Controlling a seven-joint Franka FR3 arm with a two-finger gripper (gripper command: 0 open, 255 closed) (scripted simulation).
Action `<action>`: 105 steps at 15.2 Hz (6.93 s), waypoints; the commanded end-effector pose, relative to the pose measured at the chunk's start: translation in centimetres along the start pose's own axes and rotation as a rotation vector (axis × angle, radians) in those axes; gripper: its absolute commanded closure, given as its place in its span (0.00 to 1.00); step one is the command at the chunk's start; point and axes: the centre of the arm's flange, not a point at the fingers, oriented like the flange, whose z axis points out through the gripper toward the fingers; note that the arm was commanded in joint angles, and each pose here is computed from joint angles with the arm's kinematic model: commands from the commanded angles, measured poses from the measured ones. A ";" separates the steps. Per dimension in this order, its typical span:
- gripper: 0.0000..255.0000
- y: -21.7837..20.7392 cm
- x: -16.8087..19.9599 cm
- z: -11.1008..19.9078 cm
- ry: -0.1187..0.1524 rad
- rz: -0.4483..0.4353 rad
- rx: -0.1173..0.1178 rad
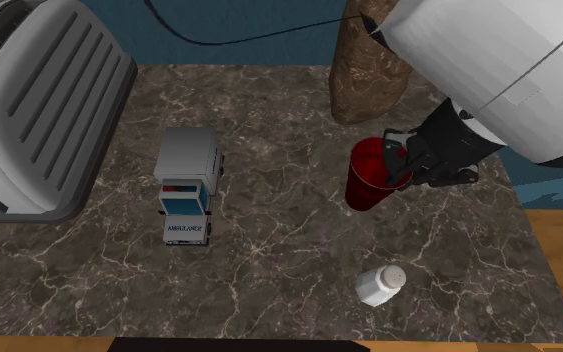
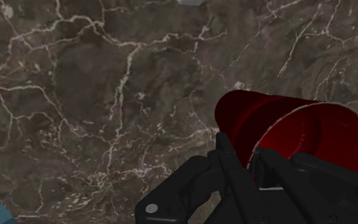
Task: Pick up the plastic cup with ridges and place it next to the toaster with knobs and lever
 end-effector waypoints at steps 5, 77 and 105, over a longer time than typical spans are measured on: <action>1.00 -0.5 0.1 -3.1 0.000 0.000 0.000; 1.00 -36.0 10.1 -21.6 0.000 0.000 0.000; 1.00 -42.2 12.5 -9.2 0.000 0.000 0.000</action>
